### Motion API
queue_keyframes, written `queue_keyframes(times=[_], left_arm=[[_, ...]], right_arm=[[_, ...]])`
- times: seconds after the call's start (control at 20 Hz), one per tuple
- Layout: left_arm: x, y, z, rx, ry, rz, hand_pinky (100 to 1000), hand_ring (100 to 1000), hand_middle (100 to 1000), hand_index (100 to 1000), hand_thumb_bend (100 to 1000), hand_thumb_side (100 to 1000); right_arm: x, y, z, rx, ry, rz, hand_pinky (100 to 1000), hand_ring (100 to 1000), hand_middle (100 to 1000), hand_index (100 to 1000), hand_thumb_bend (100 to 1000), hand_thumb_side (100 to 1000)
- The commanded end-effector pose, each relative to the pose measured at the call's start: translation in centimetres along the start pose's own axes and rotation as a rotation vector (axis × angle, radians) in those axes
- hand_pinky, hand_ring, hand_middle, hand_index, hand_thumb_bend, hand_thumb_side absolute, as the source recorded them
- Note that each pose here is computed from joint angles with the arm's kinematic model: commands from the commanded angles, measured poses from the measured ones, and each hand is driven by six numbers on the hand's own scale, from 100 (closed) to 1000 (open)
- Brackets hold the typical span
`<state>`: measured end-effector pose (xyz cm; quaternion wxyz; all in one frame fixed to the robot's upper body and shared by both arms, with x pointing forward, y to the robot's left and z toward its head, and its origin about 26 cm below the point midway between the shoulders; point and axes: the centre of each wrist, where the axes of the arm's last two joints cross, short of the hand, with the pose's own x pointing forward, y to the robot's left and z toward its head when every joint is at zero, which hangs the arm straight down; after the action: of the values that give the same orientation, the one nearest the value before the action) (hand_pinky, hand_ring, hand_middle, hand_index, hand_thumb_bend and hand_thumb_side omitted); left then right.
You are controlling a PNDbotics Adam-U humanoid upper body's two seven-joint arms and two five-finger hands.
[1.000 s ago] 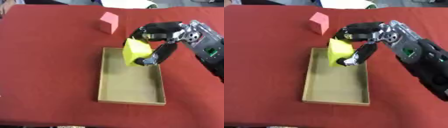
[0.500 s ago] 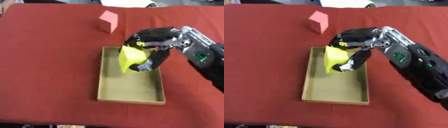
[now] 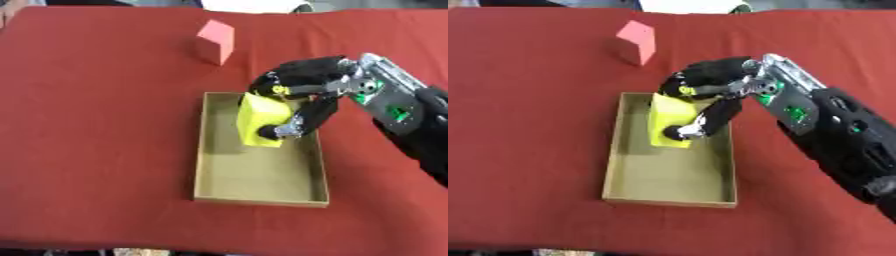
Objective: Pick up objects on the table and place them in the box.
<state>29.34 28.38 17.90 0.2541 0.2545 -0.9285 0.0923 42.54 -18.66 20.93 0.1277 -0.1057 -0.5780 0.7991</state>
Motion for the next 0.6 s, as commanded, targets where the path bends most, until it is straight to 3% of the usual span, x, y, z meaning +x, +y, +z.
queue_keyframes(times=[0.05,0.45,0.55,0.6], left_arm=[[0.53,0.03,-0.63,-0.007,-0.028,0.011,832,701,615,743,100,742],[0.54,-0.02,-0.63,-0.007,-0.027,0.013,831,701,615,740,100,741],[0.53,-0.01,-0.62,-0.007,-0.027,0.013,831,701,616,740,100,742],[0.53,0.0,-0.62,-0.007,-0.026,0.012,831,701,616,740,100,742]], right_arm=[[-0.69,-0.37,0.6,0.046,-0.014,0.049,788,828,750,924,100,1000],[-1.42,-0.32,1.06,0.044,-0.006,0.109,809,872,811,944,115,972],[-1.56,-0.5,1.29,0.045,-0.015,0.127,810,869,789,927,263,915],[-1.64,-0.57,1.41,0.045,-0.021,0.133,810,868,787,925,272,912]])
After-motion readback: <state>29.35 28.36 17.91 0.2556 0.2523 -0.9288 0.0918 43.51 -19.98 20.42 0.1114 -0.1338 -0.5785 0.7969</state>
